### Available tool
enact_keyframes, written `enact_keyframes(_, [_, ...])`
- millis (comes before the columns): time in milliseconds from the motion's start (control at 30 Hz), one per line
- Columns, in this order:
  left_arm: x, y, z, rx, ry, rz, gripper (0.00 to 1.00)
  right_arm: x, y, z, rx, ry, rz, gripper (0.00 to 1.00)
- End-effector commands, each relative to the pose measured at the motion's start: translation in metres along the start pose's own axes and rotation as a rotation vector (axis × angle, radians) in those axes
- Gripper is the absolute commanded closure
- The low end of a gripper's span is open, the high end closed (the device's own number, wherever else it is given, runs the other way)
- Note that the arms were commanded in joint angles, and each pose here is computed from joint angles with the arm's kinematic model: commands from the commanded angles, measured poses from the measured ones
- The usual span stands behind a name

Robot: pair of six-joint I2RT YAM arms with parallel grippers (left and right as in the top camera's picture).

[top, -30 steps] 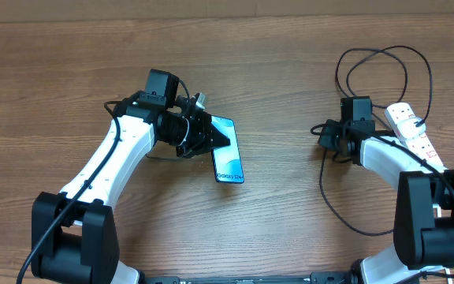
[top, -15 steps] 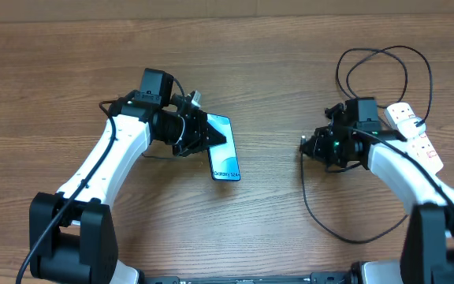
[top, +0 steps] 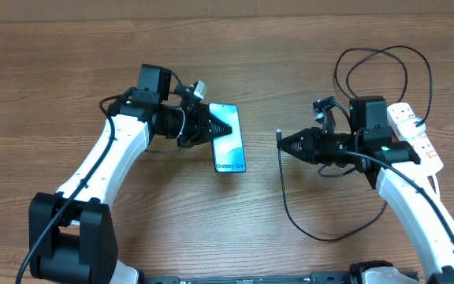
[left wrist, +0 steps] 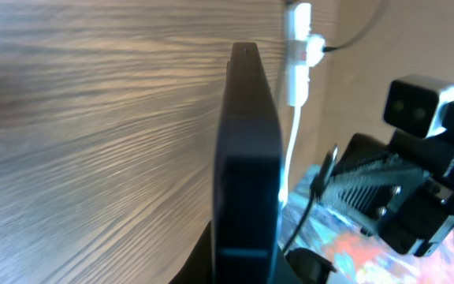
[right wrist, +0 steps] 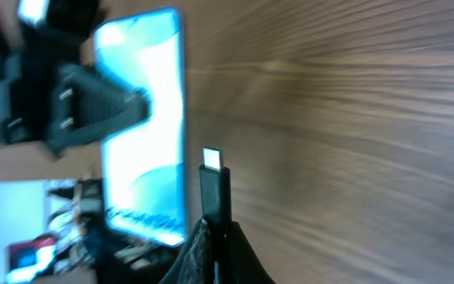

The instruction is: Plug charger to phone and switch on socket

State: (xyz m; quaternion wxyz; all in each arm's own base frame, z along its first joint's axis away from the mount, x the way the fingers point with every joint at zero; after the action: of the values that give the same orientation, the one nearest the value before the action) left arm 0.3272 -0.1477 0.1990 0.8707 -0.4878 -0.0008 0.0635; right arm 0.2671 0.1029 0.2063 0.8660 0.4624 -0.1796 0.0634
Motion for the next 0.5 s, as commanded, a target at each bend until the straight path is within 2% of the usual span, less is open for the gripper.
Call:
enact_keyframes(0, [-0.001, -0.013, 0.004, -0.120, 0.043, -0.045, 0.96, -0.006, 0.026, 0.009, 0.139, 0.021, 0.039, 0.96])
enact_keyframes(267, [0.003, -0.018, 0.006, -0.157, 0.035, -0.062, 0.96, -0.026, 0.040, 0.024, 0.131, 0.048, 0.004, 0.96])
enact_keyframes(467, [0.003, -0.018, 0.006, -0.160, 0.036, -0.053, 0.96, -0.046, 0.062, 0.043, 0.159, 0.046, 0.084, 0.96])
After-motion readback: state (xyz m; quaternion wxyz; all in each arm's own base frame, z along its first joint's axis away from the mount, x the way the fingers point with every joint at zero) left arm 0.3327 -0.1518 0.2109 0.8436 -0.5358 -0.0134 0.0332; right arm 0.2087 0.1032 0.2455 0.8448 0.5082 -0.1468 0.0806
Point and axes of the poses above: each gripper's point midway between its finger pads, its own z axis back along the fingers, its own y axis along the line the jaws close on, x = y × z, the point moved 8 cm from there along z, back along the fingers, and after that the axes turned 7 degrees about z, right-handed, at the moved point
